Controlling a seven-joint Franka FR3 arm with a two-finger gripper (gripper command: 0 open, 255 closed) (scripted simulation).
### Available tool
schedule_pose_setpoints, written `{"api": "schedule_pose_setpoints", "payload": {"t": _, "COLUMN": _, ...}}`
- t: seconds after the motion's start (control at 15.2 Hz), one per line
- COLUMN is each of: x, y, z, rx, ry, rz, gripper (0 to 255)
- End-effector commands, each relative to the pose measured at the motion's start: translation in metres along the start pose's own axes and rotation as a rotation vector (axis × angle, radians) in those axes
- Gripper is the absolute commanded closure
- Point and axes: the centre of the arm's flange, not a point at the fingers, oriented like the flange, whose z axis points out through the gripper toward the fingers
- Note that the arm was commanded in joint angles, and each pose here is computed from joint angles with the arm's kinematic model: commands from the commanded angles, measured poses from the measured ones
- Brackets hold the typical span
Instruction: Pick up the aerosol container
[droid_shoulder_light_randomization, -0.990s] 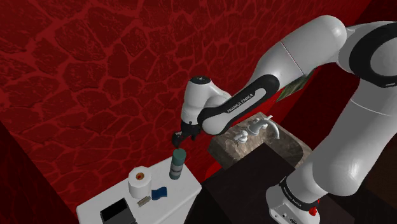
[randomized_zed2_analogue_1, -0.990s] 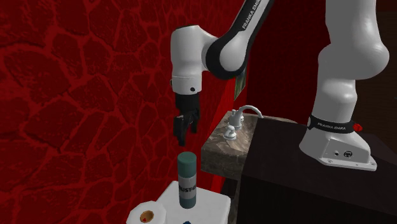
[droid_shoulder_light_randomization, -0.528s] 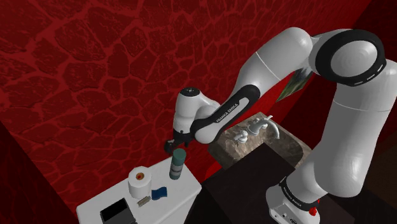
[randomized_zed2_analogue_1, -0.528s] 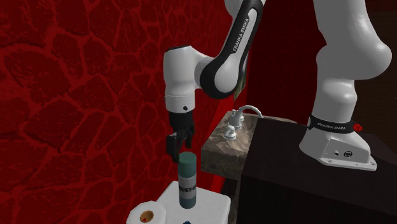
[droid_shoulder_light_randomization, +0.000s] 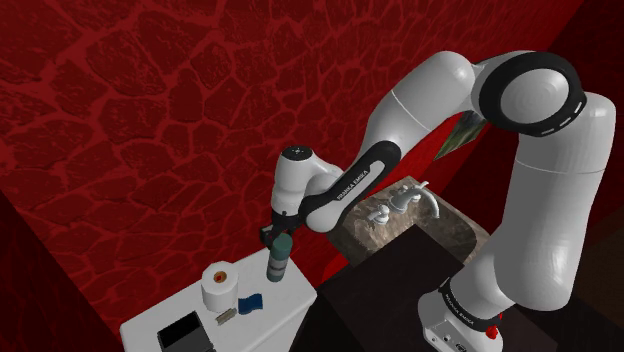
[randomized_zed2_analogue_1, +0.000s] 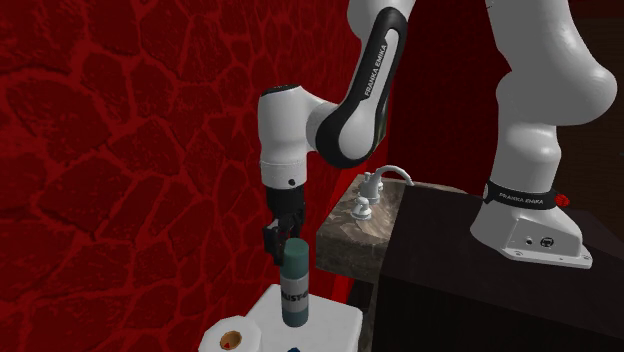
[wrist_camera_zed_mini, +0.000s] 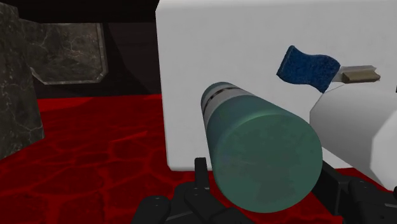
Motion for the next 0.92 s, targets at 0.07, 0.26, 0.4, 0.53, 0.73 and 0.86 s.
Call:
{"api": "schedule_pose_setpoints", "payload": {"t": 0.07, "x": 0.000, "y": 0.000, "z": 0.001, "rx": 0.000, "ry": -0.001, "rz": 0.000, "gripper": 255}}
{"api": "schedule_pose_setpoints", "payload": {"t": 0.26, "x": 0.000, "y": 0.000, "z": 0.001, "rx": 0.000, "ry": -0.001, "rz": 0.000, "gripper": 255}}
{"api": "schedule_pose_setpoints", "payload": {"t": 0.4, "x": 0.000, "y": -0.001, "z": 0.001, "rx": 0.000, "ry": -0.001, "rz": 0.000, "gripper": 255}}
{"api": "schedule_pose_setpoints", "payload": {"t": 0.53, "x": -0.001, "y": -0.001, "z": -0.010, "rx": 0.000, "ry": -0.001, "rz": 0.000, "gripper": 255}}
{"api": "schedule_pose_setpoints", "payload": {"t": 0.73, "x": -0.001, "y": -0.001, "z": -0.026, "rx": 0.000, "ry": -0.001, "rz": 0.000, "gripper": 255}}
{"api": "schedule_pose_setpoints", "payload": {"t": 0.86, "x": -0.001, "y": -0.001, "z": -0.036, "rx": 0.000, "ry": -0.001, "rz": 0.000, "gripper": 255}}
